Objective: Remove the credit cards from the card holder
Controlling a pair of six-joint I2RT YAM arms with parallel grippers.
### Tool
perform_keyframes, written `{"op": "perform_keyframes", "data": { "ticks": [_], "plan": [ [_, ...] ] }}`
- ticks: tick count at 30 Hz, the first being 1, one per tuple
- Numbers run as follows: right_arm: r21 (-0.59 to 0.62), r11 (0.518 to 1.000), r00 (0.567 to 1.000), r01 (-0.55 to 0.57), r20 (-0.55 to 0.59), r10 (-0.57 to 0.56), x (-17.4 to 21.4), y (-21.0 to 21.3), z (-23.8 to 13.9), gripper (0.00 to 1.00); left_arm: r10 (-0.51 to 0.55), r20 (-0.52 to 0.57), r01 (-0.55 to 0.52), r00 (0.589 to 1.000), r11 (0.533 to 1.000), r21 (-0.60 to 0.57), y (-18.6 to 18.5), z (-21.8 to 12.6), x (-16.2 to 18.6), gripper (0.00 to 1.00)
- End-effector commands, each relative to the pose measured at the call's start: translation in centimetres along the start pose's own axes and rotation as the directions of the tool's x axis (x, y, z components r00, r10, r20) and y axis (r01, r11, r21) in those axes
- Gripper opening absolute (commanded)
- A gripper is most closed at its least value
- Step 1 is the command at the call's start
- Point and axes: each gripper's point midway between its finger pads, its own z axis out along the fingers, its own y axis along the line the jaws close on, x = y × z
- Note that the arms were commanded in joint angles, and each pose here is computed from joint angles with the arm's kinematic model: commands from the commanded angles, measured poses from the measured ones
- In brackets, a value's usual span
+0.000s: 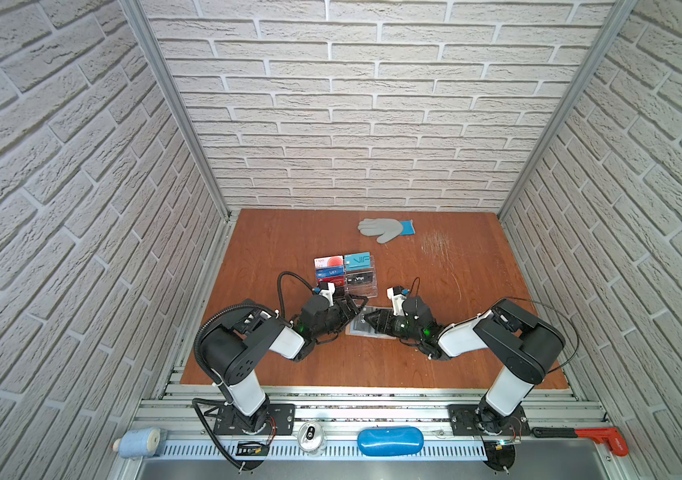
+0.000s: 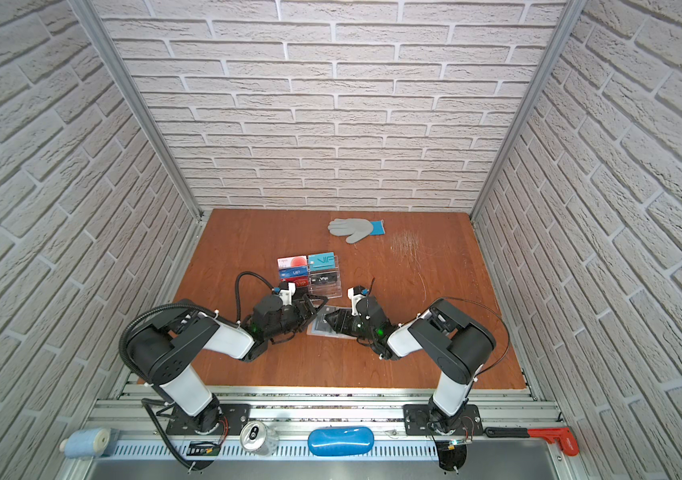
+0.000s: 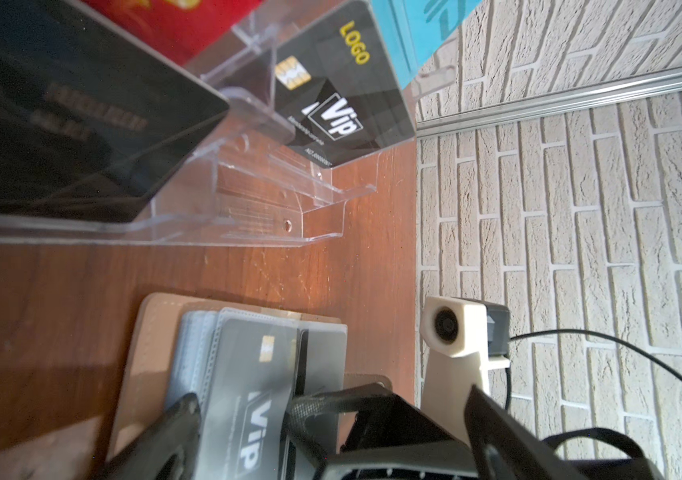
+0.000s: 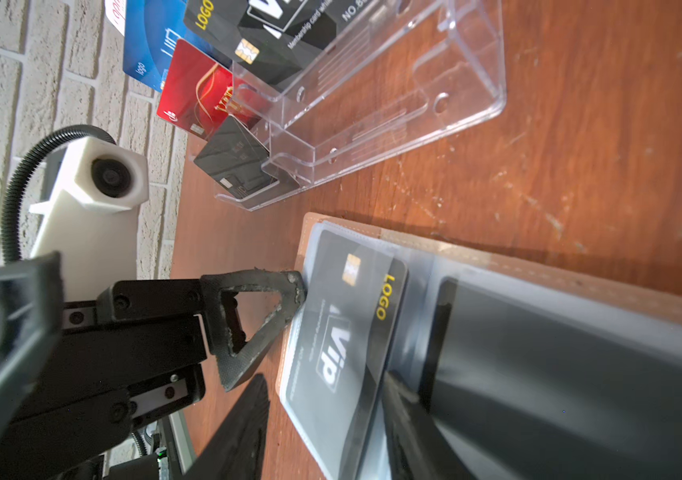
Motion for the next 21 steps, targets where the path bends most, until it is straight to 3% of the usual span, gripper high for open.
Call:
{"op": "perform_keyframes", "data": {
  "ticks": [1, 21],
  "plan": [
    [-0.054, 0.999, 1.000, 0.004, 0.021, -0.003, -0.3, 1.0, 0.2, 0.47, 0.003, 0.003, -0.003, 1.000, 1.000, 0.028, -0.1, -0.1, 0.2, 0.98],
    [-0.201, 0.979, 0.993, -0.025, 0.105, 0.046, -1.4, 2.9, 0.1, 0.46, -0.013, 0.003, 0.013, 1.000, 1.000, 0.024, 0.9, -0.3, 0.5, 0.98]
  ]
}}
